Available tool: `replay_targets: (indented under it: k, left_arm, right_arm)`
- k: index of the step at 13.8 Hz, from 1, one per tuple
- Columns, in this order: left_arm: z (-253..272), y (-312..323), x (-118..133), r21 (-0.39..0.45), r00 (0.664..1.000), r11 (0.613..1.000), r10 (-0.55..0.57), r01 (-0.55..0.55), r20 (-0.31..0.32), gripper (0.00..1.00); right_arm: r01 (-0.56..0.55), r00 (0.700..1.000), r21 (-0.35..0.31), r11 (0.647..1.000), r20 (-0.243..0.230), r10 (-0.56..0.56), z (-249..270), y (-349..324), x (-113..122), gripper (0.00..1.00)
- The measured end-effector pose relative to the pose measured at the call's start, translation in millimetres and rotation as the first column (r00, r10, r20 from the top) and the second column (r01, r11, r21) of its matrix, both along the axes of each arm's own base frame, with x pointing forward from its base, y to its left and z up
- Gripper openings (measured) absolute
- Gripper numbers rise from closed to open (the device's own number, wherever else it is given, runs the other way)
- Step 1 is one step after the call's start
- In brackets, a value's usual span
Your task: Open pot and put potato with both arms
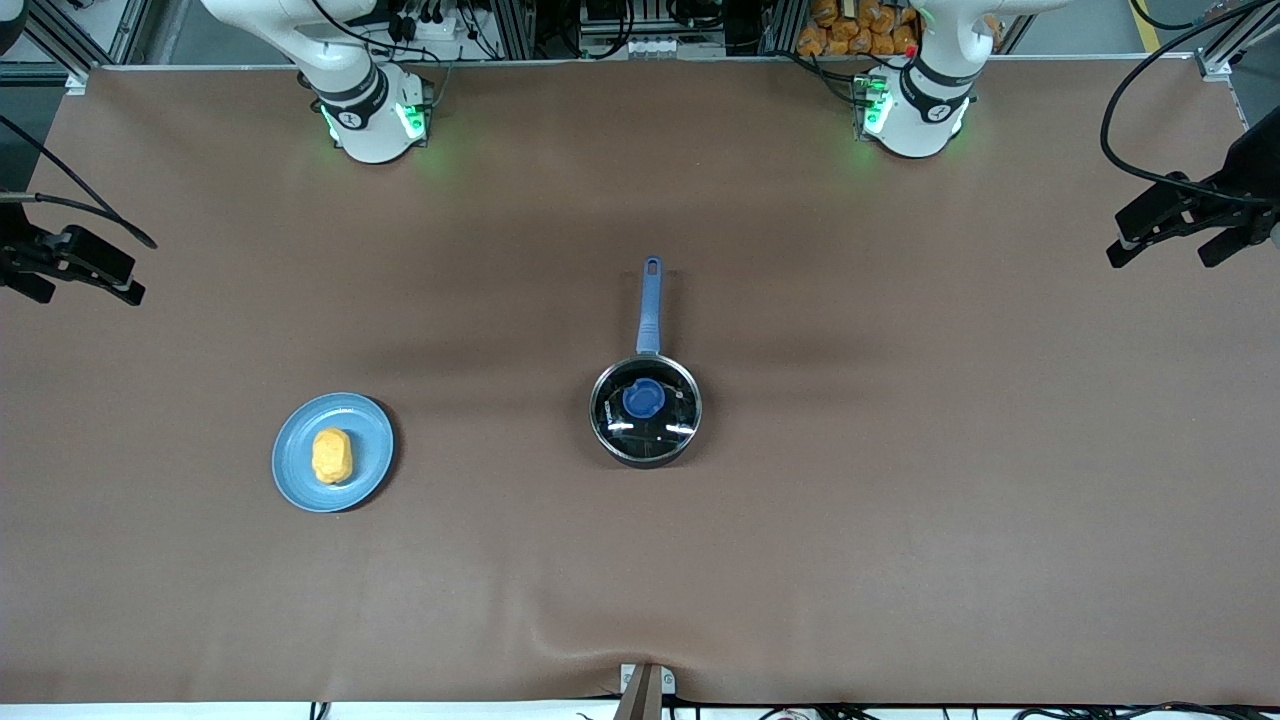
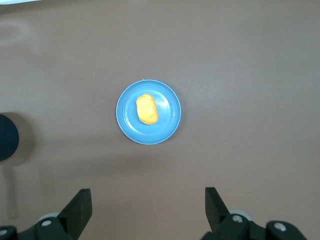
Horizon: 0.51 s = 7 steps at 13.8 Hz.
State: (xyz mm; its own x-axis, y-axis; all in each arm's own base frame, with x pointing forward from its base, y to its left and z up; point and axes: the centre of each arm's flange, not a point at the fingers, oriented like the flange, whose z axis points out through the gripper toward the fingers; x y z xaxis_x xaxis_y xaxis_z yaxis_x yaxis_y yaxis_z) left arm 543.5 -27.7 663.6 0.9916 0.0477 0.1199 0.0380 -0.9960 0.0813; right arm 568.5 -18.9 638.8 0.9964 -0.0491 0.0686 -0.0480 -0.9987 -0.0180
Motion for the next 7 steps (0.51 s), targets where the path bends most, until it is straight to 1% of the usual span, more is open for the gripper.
replay_targets:
  k: [7]
  left_arm:
    - [1.7, 1.9, 0.6, 0.0, 1.0, 1.0, 0.004, -0.004, 0.004, 1.0]
  right_arm:
    - [-0.005, 1.0, 0.0, 1.0, -0.008, 0.005, -3.8, 2.8, 0.2, 1.0]
